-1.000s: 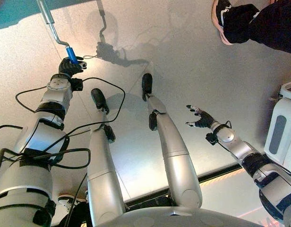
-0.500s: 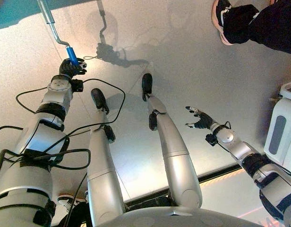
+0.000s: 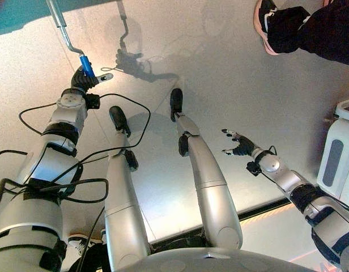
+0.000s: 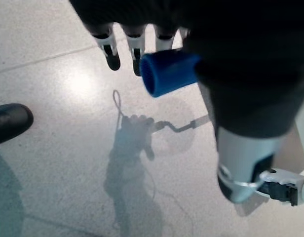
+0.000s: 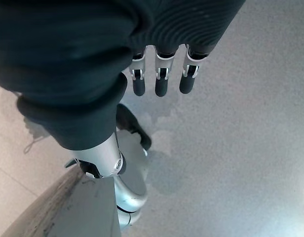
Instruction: Raise the hospital bed
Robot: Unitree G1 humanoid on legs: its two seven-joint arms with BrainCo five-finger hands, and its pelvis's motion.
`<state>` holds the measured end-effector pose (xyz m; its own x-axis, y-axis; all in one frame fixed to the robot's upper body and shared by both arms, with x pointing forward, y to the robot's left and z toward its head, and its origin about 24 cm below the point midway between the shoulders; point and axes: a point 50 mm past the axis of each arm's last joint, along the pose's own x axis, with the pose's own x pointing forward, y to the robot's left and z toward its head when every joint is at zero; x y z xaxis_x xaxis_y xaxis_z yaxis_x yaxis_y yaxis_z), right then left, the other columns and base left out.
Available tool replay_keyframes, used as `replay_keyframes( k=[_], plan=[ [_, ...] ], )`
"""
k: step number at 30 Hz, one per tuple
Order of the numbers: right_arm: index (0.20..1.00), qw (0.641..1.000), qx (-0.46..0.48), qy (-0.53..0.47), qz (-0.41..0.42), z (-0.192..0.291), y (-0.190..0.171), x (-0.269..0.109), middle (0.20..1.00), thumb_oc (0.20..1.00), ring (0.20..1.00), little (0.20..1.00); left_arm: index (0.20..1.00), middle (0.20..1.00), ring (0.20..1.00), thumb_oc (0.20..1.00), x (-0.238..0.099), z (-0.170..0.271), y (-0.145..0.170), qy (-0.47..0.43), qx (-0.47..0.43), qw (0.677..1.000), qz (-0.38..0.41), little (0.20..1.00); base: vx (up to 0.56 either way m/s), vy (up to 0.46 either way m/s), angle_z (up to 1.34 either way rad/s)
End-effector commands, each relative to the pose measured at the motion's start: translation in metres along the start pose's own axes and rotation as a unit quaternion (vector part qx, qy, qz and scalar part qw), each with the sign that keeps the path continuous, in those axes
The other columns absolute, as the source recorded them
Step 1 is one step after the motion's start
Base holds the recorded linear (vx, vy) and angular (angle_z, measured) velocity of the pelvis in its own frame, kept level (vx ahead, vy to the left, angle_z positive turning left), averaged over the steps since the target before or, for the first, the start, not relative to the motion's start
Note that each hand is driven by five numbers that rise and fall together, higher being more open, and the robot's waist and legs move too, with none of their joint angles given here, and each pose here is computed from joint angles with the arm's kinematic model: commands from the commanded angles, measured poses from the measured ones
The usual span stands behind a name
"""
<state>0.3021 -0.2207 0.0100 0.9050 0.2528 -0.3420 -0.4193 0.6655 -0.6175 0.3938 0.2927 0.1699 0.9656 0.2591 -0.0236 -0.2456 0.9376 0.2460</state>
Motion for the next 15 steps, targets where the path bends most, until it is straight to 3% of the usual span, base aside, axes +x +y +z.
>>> replay_keyframes(
  k=[1, 15],
  plan=[
    [1.0, 0.998, -0.015, 0.051, 0.029, -0.035, 0.013, -0.028, 1.0, 1.0, 1.0, 1.0, 1.0, 1.0, 1.0, 1.0, -0.001, 0.01, 0.014, -0.027, -0.001, 1.0, 0.016, 1.0, 0.0, 0.0, 0.0],
    [1.0, 0.998, -0.013, 0.056, 0.038, -0.039, 0.018, -0.03, 1.0, 1.0, 1.0, 1.0, 1.0, 1.0, 1.0, 1.0, 0.001, 0.029, 0.016, -0.048, 0.01, 0.999, 0.019, 1.0, 0.0, 0.0, 0.0]
  ],
)
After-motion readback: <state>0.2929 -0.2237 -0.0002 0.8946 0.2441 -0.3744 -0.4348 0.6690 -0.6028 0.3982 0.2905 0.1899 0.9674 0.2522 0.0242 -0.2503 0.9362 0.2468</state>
